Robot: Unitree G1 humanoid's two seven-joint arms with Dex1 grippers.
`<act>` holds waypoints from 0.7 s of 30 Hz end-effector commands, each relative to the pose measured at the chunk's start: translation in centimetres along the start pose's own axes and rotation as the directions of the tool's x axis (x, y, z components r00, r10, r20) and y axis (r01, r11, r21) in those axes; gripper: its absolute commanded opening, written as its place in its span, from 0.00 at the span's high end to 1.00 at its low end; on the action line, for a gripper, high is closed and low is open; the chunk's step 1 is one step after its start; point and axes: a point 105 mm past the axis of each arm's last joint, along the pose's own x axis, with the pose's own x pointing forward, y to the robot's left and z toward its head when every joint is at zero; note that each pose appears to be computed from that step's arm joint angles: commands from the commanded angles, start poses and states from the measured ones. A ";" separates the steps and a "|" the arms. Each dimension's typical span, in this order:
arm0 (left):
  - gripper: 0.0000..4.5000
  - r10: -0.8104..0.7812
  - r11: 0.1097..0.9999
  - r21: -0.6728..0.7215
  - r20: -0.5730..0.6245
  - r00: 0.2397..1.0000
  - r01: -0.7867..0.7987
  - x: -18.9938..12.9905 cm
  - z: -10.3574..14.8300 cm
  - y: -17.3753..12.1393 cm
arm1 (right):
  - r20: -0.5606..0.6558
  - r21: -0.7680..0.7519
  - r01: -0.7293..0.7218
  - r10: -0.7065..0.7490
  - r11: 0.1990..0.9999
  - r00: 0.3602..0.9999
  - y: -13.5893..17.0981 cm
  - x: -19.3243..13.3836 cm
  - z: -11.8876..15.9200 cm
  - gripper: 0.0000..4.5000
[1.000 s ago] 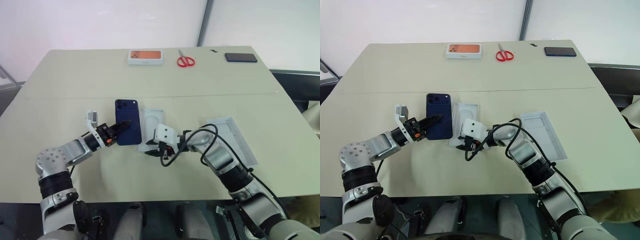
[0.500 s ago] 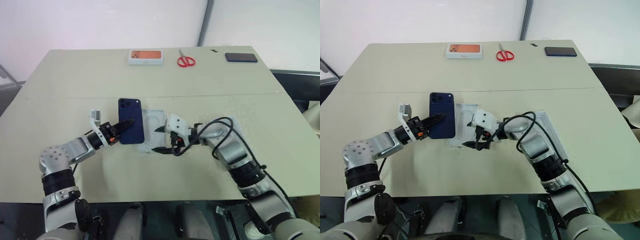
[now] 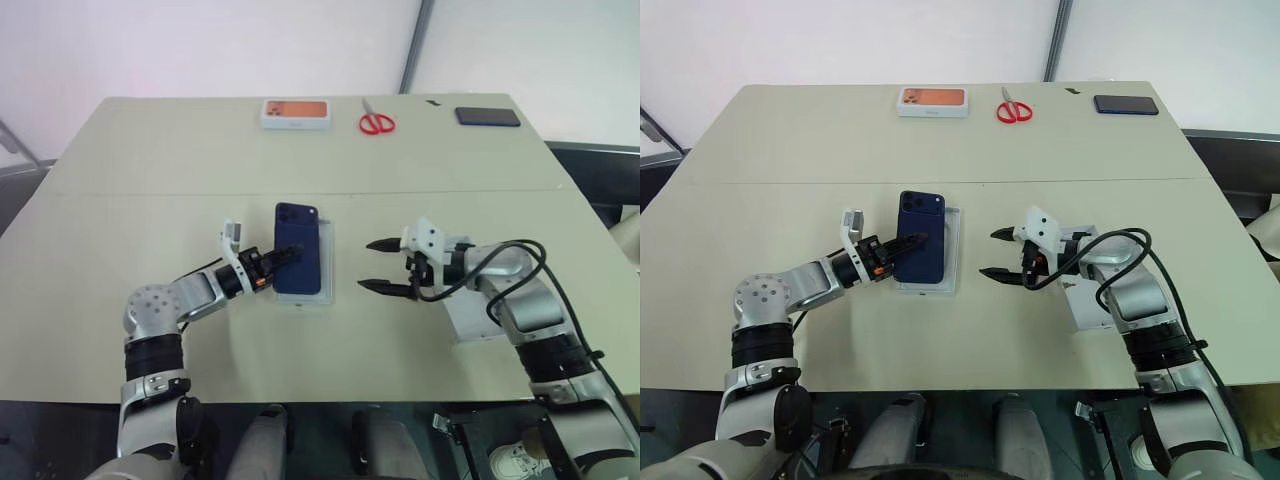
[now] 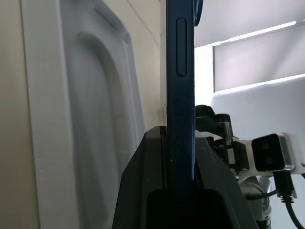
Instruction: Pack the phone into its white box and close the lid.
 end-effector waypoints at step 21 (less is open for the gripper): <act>0.14 -0.012 0.991 0.135 -0.072 0.997 0.022 -0.1 0.6 -2.4 | 0.034 -0.067 0.009 -0.007 0.998 0.999 -0.2 1.7 1.3 0.12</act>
